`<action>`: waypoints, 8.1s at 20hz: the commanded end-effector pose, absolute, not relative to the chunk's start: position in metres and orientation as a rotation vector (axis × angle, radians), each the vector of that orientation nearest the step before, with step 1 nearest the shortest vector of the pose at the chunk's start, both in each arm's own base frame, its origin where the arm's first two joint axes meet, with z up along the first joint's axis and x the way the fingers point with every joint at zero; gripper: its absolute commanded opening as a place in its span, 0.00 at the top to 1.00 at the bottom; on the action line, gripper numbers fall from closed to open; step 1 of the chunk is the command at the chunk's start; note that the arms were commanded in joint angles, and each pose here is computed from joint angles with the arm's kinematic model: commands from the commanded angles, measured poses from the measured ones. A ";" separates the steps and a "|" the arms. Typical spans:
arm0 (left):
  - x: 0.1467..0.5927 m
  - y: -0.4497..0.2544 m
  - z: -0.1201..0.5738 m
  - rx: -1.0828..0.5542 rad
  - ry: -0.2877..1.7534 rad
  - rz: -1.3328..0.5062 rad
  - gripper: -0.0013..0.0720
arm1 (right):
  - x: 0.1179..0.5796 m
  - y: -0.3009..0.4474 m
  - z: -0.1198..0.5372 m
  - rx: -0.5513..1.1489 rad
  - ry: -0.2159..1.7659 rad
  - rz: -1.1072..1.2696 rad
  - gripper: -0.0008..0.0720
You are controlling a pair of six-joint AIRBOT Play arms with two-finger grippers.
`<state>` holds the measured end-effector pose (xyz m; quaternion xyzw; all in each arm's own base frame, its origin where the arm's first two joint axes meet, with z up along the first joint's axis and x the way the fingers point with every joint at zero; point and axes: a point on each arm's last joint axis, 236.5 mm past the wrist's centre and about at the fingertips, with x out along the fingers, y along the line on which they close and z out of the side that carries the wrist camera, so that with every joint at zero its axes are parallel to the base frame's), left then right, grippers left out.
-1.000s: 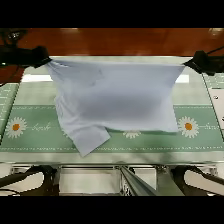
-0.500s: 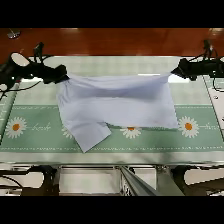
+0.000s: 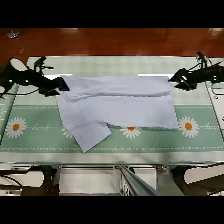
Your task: Fold the shirts.
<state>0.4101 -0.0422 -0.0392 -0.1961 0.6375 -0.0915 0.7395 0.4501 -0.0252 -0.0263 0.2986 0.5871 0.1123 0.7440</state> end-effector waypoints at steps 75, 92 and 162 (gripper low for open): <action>0.523 -0.035 0.021 -0.704 1.196 -0.310 0.03 | 0.463 -0.012 -0.094 0.825 1.456 0.162 0.13; 0.454 -0.180 0.079 -0.254 1.187 -0.694 0.95 | 0.351 0.021 0.092 0.373 1.095 0.214 0.96; 0.297 -0.128 0.076 -0.486 0.958 -0.405 0.95 | 0.443 0.246 0.066 0.533 1.089 0.611 0.96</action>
